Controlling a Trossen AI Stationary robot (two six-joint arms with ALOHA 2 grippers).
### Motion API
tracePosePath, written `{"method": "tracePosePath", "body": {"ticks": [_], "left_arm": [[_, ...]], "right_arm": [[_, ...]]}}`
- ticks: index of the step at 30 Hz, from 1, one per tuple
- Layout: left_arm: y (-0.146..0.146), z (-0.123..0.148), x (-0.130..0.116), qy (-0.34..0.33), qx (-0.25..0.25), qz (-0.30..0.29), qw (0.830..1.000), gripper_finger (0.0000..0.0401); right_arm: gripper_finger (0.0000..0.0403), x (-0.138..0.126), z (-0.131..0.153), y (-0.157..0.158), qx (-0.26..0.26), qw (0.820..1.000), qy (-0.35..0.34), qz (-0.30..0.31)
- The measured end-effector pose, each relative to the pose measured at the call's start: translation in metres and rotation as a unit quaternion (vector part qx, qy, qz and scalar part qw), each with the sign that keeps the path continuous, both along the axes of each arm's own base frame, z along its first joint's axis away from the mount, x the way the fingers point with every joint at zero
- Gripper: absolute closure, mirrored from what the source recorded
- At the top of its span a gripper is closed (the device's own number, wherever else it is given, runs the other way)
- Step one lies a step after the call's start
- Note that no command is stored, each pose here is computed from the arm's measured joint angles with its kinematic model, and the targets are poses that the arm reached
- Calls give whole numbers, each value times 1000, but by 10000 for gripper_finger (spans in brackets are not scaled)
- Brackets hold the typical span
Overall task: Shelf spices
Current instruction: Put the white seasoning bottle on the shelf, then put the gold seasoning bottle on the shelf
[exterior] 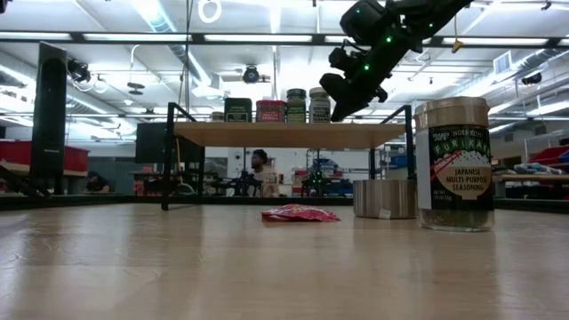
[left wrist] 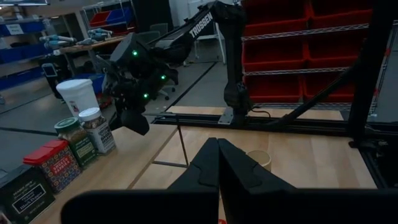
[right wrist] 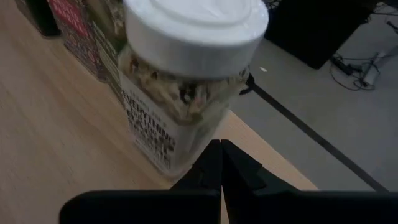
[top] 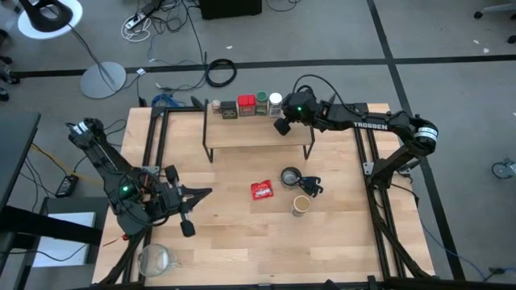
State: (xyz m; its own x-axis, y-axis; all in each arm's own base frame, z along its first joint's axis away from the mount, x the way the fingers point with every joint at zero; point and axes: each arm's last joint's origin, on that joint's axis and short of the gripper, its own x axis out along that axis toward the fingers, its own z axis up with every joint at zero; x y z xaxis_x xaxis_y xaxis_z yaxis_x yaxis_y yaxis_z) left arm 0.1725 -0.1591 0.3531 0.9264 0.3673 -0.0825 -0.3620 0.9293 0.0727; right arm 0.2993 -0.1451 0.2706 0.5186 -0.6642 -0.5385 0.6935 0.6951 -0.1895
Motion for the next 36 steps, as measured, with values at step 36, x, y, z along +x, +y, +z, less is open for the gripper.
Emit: {"method": "tracePosePath", "body": {"ticks": [36], "left_arm": [[2, -6, 0, 21, 16, 4, 1000, 397]], "right_arm": [[403, -103, 90, 252, -18, 925, -90, 368]]}}
